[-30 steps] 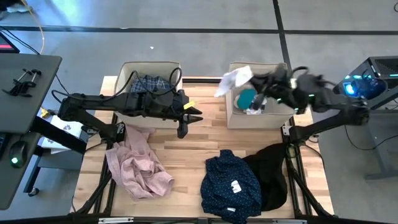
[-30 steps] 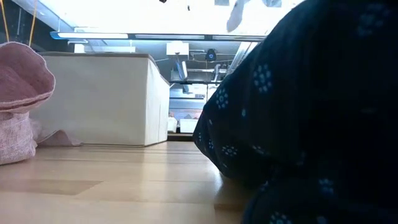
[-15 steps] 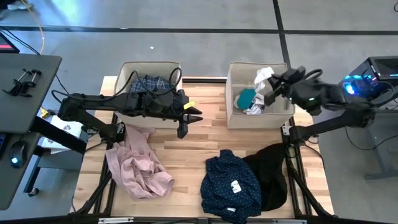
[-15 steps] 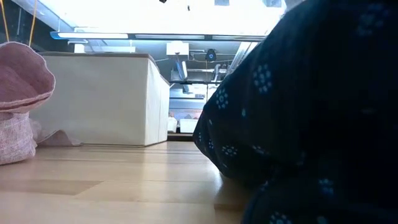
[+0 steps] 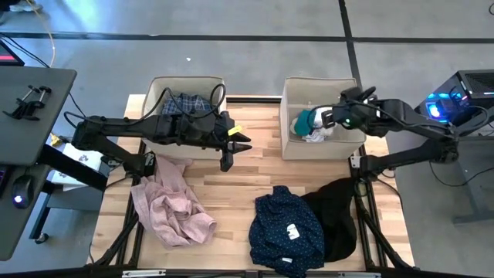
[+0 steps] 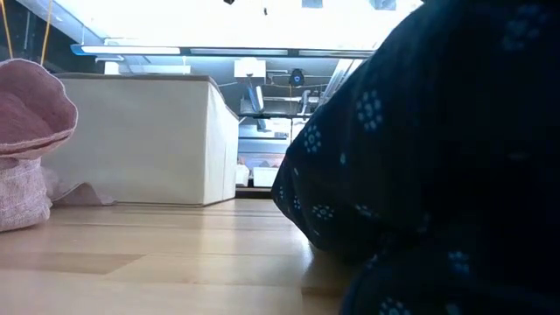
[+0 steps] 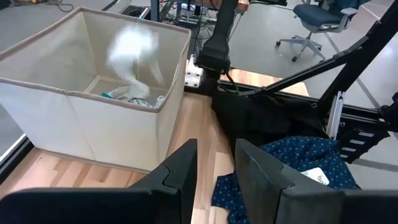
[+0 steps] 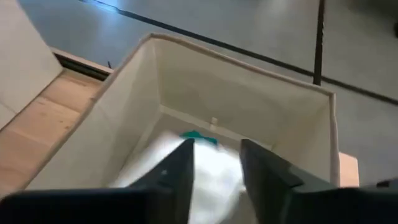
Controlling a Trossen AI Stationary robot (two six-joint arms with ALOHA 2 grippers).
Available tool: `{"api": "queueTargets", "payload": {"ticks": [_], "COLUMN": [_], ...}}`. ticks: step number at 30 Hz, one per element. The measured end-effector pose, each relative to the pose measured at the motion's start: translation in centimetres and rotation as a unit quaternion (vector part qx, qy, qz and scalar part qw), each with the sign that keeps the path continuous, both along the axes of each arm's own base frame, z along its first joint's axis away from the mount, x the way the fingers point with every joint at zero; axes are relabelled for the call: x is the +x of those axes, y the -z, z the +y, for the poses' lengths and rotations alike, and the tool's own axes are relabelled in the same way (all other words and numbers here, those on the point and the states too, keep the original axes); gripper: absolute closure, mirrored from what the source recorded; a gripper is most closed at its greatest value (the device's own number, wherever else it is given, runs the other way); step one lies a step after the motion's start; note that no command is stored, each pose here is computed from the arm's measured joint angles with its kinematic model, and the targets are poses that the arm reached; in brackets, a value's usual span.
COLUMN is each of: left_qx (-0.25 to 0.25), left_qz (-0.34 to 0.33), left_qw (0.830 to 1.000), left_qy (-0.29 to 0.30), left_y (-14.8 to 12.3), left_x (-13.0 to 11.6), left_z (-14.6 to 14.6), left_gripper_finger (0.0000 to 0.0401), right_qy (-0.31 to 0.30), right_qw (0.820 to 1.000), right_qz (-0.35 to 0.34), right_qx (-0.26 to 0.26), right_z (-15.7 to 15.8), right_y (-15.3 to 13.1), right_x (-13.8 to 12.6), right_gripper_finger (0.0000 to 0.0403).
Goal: Sort clothes
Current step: Put the white cloth into the right laundry organizer, then put the pink cloth into the right laundry organizer
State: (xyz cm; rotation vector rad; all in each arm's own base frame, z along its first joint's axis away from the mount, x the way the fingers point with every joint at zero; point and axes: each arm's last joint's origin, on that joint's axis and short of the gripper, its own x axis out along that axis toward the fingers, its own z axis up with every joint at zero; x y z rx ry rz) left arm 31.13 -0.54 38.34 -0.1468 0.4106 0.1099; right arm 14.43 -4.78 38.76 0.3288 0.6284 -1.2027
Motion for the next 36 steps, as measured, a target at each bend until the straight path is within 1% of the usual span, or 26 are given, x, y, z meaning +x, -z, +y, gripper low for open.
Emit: {"api": "queueTargets", "payload": {"ticks": [4, 8, 13, 16, 17, 19, 21, 23, 25, 28, 30, 32, 36], "left_qx": [-0.003, -0.003, -0.003, -0.003, -0.003, -0.003, -0.003, -0.003, -0.015, -0.036, -0.049, -0.062, -0.093], "left_qz": [0.0, 0.0, 0.0, 0.001, 0.002, 0.007, 0.013, 0.02, 0.034, 0.076, 0.118, 0.162, 0.252], "left_qw": [1.0, 1.0, 1.0, 1.0, 1.0, 1.0, 1.0, 1.0, 0.999, 0.996, 0.992, 0.985, 0.962], "left_qy": [-0.001, -0.001, -0.001, -0.001, -0.001, -0.001, -0.001, -0.001, -0.005, -0.01, -0.014, -0.02, -0.045], "left_y": [0.0, 0.0, 0.0, 0.0, 0.0, 0.1, 0.3, 0.4, 0.6, 1.4, 2.0, 2.7, 3.9], "left_x": [0.0, 0.0, 0.0, 0.0, 0.0, -0.1, -0.1, -0.2, -0.3, -0.7, -1.2, -1.8, -3.3], "left_z": [0.0, 0.0, 0.0, 0.0, 0.0, 0.0, 0.0, 0.0, -0.2, -0.6, -1.0, -1.5, -2.5], "left_gripper_finger": [0.0304, 0.0304, 0.0304, 0.0304, 0.0304, 0.0304, 0.0304, 0.0304, 0.0304, 0.0304, 0.0304, 0.0304, 0.0304], "right_qy": [0.016, 0.023, 0.014, 0.008, 0.001, -0.03, -0.071, -0.114, -0.164, -0.233, -0.259, -0.272, -0.285], "right_qw": [1.0, 1.0, 0.999, 0.997, 0.996, 0.994, 0.991, 0.987, 0.98, 0.966, 0.957, 0.952, 0.947], "right_qz": [0.002, -0.001, -0.009, -0.042, -0.056, -0.077, -0.095, -0.109, -0.111, -0.104, -0.104, -0.106, -0.104], "right_qx": [0.009, 0.017, 0.038, 0.059, 0.065, 0.072, 0.063, 0.04, 0.007, -0.048, -0.075, -0.092, -0.107], "right_z": [-0.6, -0.9, -0.9, -0.9, -0.9, -0.7, -0.4, 0.0, 0.4, 1.0, 1.3, 1.3, 1.1], "right_y": [0.1, 0.2, 0.2, 0.1, 0.1, -0.2, -0.6, -1.1, -1.7, -2.3, -2.4, -2.3, -1.5], "right_x": [0.1, 0.0, 0.1, 0.4, 0.7, 1.2, 2.0, 2.8, 3.8, 5.6, 6.9, 8.3, 11.1], "right_gripper_finger": [0.0219, 0.0188, 0.0181, 0.0181, 0.0181, 0.0181, 0.0181, 0.0181, 0.0181, 0.0181, 0.0181, 0.0181, 0.0181]}}
